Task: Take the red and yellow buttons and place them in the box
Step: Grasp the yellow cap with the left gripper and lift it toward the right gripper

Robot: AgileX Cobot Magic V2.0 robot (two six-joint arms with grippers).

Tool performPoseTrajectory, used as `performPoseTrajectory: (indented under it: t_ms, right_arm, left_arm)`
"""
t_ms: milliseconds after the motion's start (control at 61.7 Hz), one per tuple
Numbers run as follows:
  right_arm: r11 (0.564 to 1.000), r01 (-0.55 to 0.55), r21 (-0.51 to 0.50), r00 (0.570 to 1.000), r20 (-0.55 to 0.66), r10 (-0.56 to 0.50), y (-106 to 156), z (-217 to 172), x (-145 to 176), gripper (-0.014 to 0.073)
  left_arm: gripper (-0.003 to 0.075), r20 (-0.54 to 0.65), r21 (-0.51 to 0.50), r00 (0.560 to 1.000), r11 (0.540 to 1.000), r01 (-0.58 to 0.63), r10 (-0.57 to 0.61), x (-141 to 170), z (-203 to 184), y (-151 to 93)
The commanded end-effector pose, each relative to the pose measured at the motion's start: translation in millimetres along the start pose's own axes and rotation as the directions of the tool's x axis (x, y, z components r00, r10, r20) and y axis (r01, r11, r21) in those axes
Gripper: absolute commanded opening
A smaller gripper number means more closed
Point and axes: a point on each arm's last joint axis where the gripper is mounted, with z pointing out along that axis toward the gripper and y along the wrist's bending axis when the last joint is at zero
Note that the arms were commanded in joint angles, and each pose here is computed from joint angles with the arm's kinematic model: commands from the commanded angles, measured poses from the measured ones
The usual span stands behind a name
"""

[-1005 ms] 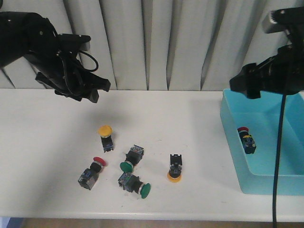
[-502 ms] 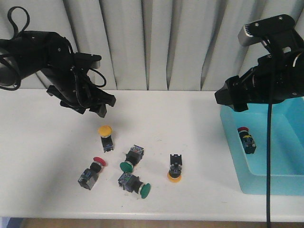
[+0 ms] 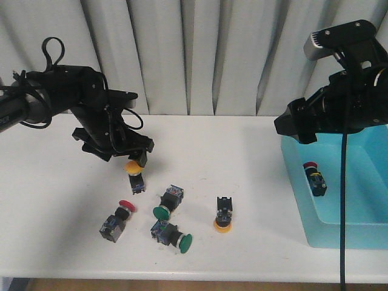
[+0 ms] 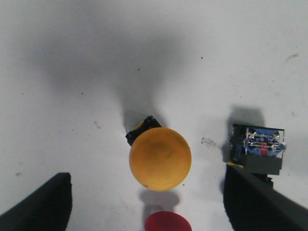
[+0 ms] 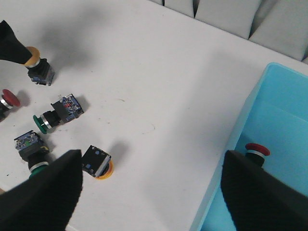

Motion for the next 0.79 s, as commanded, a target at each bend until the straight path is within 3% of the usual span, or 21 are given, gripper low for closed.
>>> performPoseTrajectory:
  t_ms: [0, 616, 778]
  right_arm:
    - [1.0, 0.001, 0.016, 0.995, 0.098, -0.002, 0.2, -15.0, -11.6, 0.058]
    - [1.0, -0.001, 0.013, 0.995, 0.095, 0.0, 0.4, -15.0, -11.4, 0.058]
    - [1.0, -0.001, 0.013, 0.995, 0.095, 0.0, 0.4, -15.0, -11.4, 0.058]
  left_arm:
    - [0.0587, 0.101, 0.023, 0.995, 1.0, -0.005, 0.002, -10.5, -23.8, -9.0]
    - [0.0581, 0.064, 0.02, 0.998, 0.999, -0.031, 0.03, -14.9, 12.8, -19.9]
    - [0.054, 0.05, 0.017, 0.998, 0.999, -0.031, 0.03, -13.9, 16.5, -19.4]
